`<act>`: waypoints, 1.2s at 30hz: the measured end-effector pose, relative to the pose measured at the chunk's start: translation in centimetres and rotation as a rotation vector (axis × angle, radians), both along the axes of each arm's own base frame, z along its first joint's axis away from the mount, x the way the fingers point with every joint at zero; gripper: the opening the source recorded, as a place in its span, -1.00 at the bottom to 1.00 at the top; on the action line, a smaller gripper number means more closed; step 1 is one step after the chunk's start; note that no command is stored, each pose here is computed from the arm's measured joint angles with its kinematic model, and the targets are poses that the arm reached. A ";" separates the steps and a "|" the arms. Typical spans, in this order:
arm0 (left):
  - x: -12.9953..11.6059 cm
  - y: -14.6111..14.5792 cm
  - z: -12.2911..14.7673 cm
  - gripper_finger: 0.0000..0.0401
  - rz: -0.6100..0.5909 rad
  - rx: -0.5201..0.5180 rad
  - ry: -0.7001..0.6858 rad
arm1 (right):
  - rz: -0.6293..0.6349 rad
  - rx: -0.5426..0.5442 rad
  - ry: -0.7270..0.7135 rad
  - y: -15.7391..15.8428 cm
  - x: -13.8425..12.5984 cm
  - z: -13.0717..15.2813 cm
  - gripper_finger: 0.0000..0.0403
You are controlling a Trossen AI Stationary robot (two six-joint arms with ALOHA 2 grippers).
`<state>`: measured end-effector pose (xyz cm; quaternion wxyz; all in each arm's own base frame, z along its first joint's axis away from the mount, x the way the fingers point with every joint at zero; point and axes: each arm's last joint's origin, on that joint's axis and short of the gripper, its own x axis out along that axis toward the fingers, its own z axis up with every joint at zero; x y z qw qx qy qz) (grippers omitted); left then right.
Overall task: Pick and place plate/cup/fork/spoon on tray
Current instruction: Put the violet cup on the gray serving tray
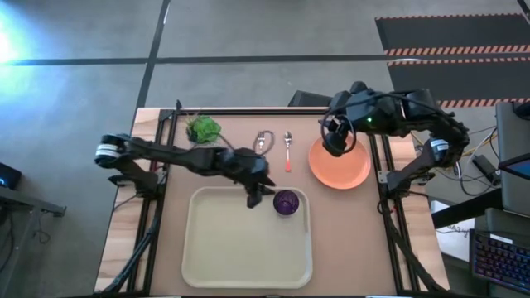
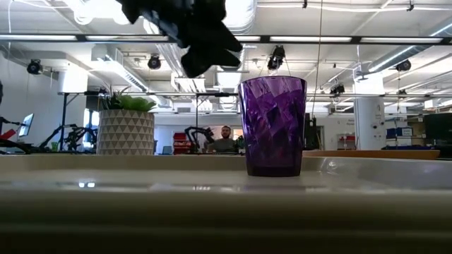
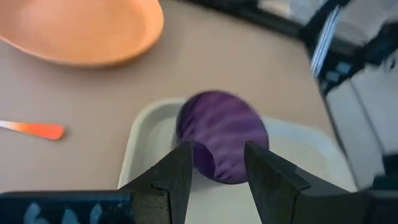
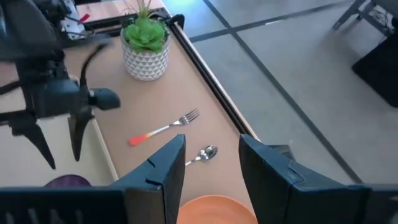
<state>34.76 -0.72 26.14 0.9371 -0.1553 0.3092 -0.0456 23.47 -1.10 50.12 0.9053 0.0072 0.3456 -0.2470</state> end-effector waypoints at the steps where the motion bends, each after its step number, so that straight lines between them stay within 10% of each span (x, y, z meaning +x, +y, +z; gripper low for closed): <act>1: 0.6 0.0 0.1 -0.36 -0.011 0.015 0.037 | 0.005 -0.005 0.004 0.0 0.0 0.0 -0.31; 12: 4.9 0.8 0.4 -0.36 -0.071 0.105 0.227 | 0.055 -0.018 0.026 0.1 0.0 0.0 -0.31; 36: 4.6 1.8 0.0 -0.36 -0.040 0.081 0.285 | 0.085 -0.063 0.002 0.1 0.3 0.3 -0.31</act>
